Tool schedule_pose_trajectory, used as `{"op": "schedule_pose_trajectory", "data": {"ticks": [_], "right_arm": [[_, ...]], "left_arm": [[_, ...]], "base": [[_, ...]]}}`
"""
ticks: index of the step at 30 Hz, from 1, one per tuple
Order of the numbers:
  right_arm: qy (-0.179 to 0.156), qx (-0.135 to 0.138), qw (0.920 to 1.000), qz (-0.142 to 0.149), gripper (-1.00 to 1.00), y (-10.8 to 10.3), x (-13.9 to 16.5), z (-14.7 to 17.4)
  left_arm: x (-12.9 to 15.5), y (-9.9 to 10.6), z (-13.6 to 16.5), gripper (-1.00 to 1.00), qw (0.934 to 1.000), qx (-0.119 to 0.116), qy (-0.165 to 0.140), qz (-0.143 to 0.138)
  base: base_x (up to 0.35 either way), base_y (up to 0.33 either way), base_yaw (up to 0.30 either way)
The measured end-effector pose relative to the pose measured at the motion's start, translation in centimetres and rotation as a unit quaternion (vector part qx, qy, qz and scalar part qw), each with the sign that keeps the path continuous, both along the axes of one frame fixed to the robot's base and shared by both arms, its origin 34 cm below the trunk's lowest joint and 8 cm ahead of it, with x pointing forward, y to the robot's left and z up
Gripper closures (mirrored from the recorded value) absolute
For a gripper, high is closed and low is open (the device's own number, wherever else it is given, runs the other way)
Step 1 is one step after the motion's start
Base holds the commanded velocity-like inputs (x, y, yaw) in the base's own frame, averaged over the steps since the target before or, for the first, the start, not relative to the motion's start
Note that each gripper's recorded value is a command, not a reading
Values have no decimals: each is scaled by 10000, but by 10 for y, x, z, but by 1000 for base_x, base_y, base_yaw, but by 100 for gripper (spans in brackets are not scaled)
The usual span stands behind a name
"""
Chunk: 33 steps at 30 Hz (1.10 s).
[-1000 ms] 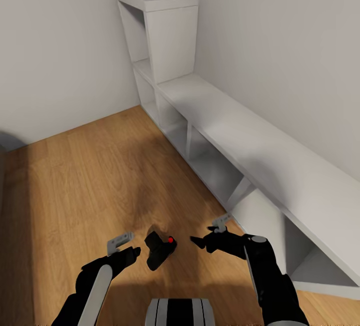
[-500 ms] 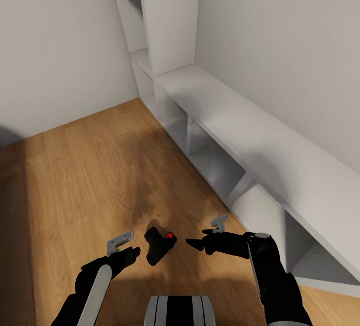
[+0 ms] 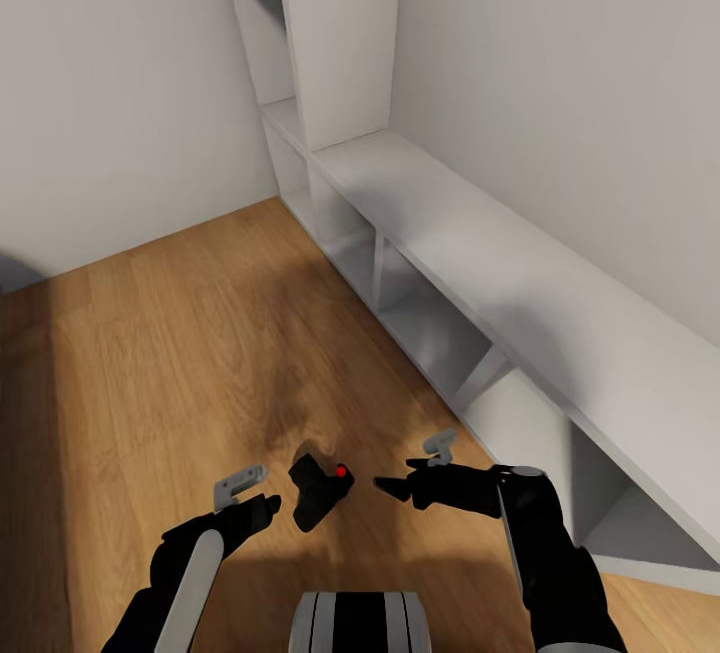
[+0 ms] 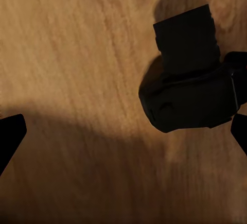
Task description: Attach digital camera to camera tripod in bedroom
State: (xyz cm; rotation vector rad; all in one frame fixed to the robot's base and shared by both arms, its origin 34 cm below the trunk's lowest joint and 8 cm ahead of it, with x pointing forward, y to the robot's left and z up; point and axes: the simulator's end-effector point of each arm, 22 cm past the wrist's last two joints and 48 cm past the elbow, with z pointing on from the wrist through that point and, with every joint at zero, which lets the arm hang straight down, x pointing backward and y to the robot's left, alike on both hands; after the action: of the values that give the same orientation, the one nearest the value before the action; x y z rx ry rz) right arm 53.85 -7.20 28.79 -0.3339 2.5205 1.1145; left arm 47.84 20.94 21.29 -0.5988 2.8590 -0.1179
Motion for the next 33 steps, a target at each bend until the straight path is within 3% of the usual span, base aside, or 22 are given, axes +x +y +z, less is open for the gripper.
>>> {"op": "schedule_pose_trajectory", "data": {"ticks": [12,17,24,28,33], "right_arm": [[-25,-80,9999,-79,-100,-7,3,-2],[-21,-98,9999,-99,-100,-9,3,-2],[-20,-106,9999,-122,-100,-10,4,-2],[-5,-100,9999,-130,-100,-11,4,-2],[17,-88,9999,-135,-100,-11,3,-2]], "left_arm": [[-1,2,-2,-100,10000,16,10,-25],[-2,1,-2,-100,9999,10,-1,-155],[-3,-9,-3,-100,9966,31,-78,-820],[-8,-5,-4,-100,9898,178,-125,-1405],[-10,8,-6,-100,9865,331,-116,-1600]], "base": [[0,0,0],[0,0,0],[0,0,0],[0,0,0],[0,0,0]]}}
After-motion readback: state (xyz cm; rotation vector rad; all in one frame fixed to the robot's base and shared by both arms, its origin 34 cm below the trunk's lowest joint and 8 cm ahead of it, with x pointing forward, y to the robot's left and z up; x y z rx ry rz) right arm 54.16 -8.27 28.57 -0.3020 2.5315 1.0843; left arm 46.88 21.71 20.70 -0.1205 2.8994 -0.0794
